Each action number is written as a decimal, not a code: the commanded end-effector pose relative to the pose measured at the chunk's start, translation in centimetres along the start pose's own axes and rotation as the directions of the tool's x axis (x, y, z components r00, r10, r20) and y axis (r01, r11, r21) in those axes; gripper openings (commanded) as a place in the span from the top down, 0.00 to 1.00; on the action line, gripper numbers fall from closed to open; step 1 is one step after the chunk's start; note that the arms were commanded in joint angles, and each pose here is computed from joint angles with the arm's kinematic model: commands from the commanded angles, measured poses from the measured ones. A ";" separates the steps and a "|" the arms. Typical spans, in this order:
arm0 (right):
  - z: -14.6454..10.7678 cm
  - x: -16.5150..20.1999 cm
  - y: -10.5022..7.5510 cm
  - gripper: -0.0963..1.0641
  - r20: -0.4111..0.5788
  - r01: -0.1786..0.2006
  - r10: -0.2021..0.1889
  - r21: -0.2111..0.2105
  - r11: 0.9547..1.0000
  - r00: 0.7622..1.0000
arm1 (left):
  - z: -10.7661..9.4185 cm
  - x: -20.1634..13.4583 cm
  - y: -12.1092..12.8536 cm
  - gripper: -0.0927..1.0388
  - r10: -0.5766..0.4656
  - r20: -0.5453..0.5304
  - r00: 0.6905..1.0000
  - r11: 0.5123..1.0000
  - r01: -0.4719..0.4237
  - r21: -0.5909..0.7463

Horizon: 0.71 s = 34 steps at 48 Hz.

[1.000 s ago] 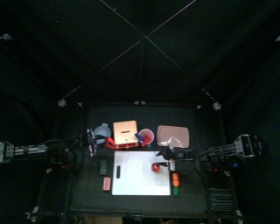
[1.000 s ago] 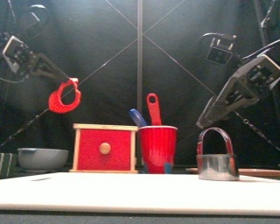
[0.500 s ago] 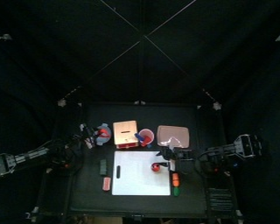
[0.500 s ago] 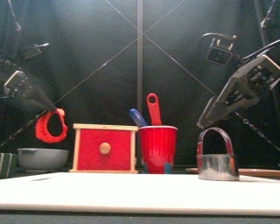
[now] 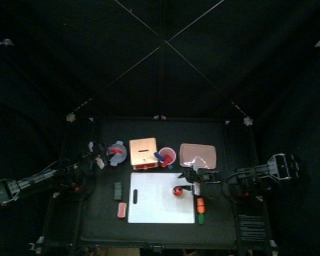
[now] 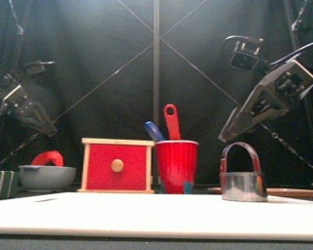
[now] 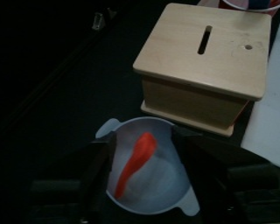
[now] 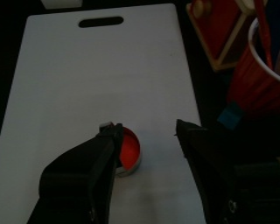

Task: Get the cutter from the drawer then cut the dough then place the extra dough in the bowl
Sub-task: Place the extra dough in the bowl

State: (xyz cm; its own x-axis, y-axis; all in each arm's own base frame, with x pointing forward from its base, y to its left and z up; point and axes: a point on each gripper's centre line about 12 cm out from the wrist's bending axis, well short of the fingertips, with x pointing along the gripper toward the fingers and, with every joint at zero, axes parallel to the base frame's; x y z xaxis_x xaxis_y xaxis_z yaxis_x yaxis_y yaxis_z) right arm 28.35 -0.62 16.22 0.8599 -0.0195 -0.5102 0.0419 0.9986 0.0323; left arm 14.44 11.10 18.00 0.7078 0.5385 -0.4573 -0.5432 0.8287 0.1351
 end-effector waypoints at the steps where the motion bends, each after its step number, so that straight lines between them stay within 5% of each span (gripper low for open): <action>1: 1.6 -0.3 -0.1 0.17 0.051 0.002 -0.002 0.001 1.000 0.999 | 0.1 0.0 0.1 0.06 0.007 0.004 1.000 1.000 -0.007 -0.029; 34: 2.2 -0.2 -0.1 0.17 0.067 0.000 0.002 -0.032 0.999 0.998 | 1.0 0.0 -0.1 0.05 -0.004 0.033 0.999 0.998 0.006 -0.058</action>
State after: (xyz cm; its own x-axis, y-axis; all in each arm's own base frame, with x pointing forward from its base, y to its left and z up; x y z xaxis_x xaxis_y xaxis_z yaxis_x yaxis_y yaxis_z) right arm 28.87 -0.62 16.84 0.8692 -0.0136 -0.4943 0.0175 0.9998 0.0033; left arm 14.50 11.00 18.01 0.7126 0.5348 -0.4541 -0.5660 0.8207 0.0782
